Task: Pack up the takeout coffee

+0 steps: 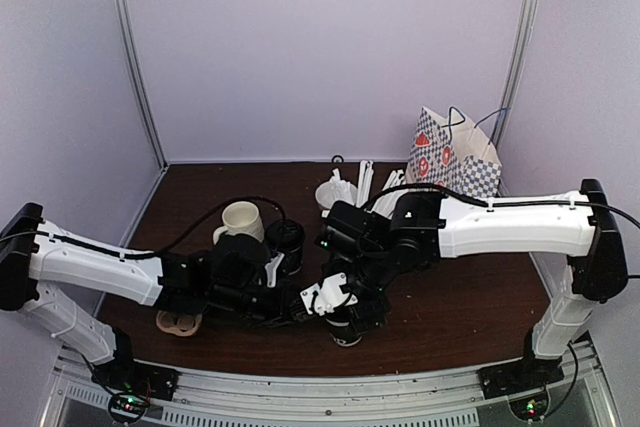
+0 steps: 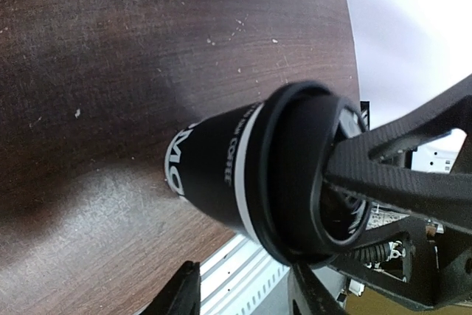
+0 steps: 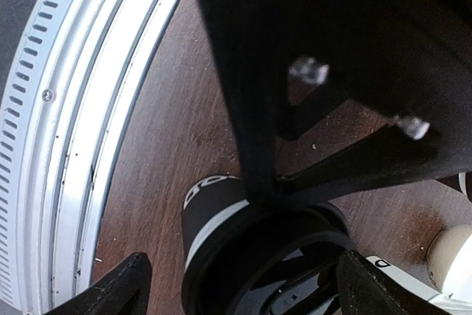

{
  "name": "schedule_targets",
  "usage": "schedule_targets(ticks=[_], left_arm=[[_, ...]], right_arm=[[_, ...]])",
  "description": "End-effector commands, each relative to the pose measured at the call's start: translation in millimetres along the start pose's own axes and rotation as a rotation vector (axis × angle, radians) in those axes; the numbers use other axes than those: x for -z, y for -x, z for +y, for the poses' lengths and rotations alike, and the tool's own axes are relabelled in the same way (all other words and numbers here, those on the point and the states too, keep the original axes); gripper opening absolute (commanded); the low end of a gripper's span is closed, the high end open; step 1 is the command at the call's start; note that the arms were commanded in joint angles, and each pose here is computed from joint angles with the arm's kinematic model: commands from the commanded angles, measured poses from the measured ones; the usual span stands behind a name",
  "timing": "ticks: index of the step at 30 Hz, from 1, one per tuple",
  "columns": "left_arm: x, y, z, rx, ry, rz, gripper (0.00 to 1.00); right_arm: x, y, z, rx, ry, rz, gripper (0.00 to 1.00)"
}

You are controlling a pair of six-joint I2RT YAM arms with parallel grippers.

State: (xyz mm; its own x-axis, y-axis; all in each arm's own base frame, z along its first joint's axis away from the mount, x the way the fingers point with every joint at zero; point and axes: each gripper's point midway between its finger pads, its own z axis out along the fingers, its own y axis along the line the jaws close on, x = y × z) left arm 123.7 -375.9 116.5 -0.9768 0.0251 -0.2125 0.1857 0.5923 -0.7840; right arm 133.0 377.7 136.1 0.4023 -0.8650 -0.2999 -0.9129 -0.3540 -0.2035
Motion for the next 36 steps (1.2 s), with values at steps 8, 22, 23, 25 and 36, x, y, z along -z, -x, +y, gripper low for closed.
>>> schedule_targets(ticks=[8,22,23,25,36], left_arm=[[8,13,-8,-0.029,-0.036,-0.041,0.44],[30,39,-9,-0.288,0.159,-0.084,0.66],[28,40,-8,-0.280,0.169,-0.078,0.67],[25,37,0,-0.247,0.192,-0.066,0.67],[16,24,2,-0.235,0.141,-0.043,0.71]], right_arm=[[-5,-14,0,-0.088,-0.034,0.035,0.84],[46,-8,27,-0.104,0.024,-0.087,0.84],[49,-6,27,-0.108,0.025,-0.094,0.84],[54,-7,25,-0.106,0.015,-0.095,0.84],[45,-23,-1,-0.113,-0.017,-0.078,0.96]])
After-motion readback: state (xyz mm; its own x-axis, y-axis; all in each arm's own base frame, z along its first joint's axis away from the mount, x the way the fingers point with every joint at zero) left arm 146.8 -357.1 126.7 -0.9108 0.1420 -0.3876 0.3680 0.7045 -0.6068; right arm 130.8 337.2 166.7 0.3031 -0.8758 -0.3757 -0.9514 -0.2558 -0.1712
